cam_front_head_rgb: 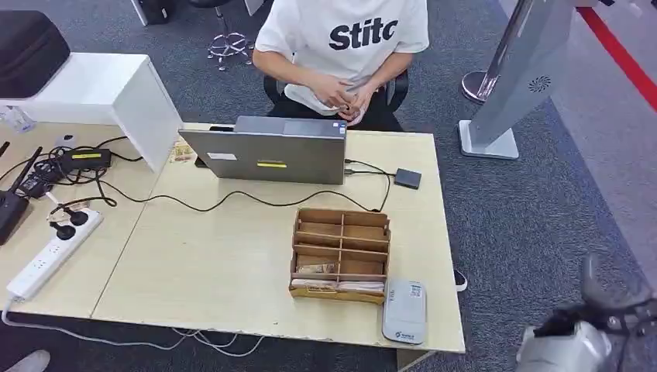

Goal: Pass the card to the sensor for recognition and then transmit it.

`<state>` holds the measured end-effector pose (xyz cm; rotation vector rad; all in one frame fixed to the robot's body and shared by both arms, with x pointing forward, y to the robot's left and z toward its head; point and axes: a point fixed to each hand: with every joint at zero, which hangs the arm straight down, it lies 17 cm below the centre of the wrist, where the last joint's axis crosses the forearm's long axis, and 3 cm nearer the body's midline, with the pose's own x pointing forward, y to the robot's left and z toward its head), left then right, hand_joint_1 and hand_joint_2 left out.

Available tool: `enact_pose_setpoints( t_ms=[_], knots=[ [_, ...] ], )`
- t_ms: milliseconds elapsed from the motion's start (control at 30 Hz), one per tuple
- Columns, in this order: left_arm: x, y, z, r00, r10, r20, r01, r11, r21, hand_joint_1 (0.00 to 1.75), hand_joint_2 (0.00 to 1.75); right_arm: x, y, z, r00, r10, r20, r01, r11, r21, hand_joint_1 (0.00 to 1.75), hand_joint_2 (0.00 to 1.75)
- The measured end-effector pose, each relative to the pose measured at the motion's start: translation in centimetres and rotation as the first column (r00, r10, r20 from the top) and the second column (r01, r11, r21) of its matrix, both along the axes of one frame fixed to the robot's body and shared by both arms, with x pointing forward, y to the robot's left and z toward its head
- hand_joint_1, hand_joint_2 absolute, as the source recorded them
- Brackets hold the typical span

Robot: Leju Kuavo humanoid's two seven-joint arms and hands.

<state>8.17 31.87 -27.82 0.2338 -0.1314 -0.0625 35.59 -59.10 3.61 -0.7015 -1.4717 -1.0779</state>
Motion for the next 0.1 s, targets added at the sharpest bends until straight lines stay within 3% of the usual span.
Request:
enact_pose_setpoints(
  t_ms=[33, 100],
  knots=[
    [-0.1, 0.0, 0.0, 1.0, 0.01, 0.001, -0.01, 1.0, -0.004, 0.0, 1.75, -3.5, -0.8, -4.0, 0.993, -0.027, -0.114, 0.031, 0.999, 0.025, 0.0, 1.75],
    [-0.2, -0.2, 0.0, 1.0, 0.029, 0.01, -0.029, 0.999, -0.013, 0.0, 1.75, -10.2, -0.8, -11.5, 0.933, -0.025, -0.359, 0.064, 0.993, 0.096, 0.0, 1.75]
  ],
)
